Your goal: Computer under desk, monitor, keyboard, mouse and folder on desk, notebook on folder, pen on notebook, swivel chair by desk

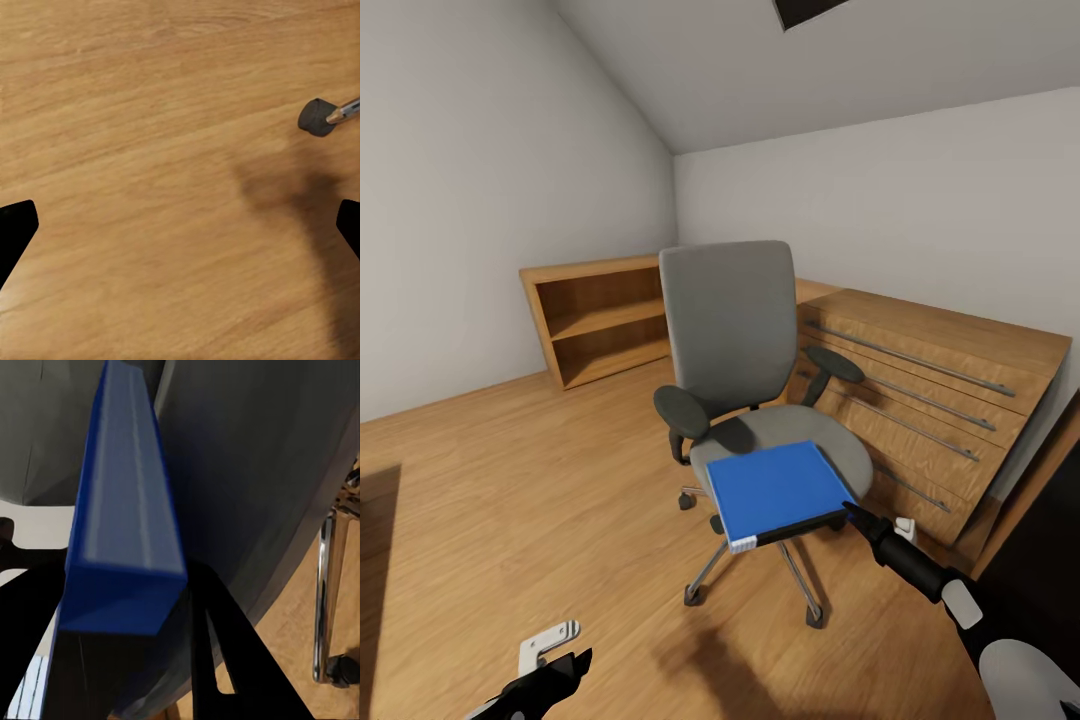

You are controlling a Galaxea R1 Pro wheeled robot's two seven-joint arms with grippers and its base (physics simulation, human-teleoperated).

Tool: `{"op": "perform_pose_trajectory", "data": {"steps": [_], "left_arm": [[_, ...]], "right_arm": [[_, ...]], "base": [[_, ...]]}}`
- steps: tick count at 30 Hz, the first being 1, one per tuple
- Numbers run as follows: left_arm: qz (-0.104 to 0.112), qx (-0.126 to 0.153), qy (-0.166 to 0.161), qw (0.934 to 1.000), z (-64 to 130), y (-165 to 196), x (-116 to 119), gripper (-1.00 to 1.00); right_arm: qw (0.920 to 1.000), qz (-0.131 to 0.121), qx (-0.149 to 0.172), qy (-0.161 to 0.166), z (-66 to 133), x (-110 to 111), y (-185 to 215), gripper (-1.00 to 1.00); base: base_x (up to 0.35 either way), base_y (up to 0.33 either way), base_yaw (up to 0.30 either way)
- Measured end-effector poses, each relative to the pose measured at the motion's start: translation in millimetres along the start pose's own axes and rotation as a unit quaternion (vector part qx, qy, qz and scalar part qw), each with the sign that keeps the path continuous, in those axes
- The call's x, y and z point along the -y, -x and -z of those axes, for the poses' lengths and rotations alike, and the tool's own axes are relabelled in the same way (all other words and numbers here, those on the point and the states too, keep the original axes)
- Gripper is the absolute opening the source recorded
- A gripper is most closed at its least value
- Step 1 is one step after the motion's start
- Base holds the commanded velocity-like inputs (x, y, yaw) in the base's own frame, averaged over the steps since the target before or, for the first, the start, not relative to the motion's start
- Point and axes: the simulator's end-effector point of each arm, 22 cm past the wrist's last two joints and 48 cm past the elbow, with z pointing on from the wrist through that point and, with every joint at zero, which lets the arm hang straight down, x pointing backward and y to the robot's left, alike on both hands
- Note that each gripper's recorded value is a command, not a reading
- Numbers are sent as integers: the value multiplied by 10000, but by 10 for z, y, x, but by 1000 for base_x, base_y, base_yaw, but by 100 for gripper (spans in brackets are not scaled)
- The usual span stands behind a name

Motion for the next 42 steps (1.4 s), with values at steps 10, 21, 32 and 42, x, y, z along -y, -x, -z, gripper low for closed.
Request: {"op": "perform_pose_trajectory", "data": {"steps": [10, 21, 32, 42], "left_arm": [[0, -1, 4, 10000, 0, 0, -3, 100], [-2, -3, -3, 10000, 163, 180, 64, 100], [-2, -5, -2, 10000, 327, 356, 125, 100], [7, -168, 28, 9999, 437, 364, 150, 100]], "right_arm": [[10000, 2, -1, -2, 2, 1, 2, -100], [10000, 0, -2, -5, -9, -222, 112, -100], [10000, -7, 13, -8, -16, -447, 237, -100], [9997, -190, -121, -63, 36, -620, 348, -100]], "base": [[0, 0, 0], [0, 0, 0], [0, 0, 0], [0, 0, 0]]}}
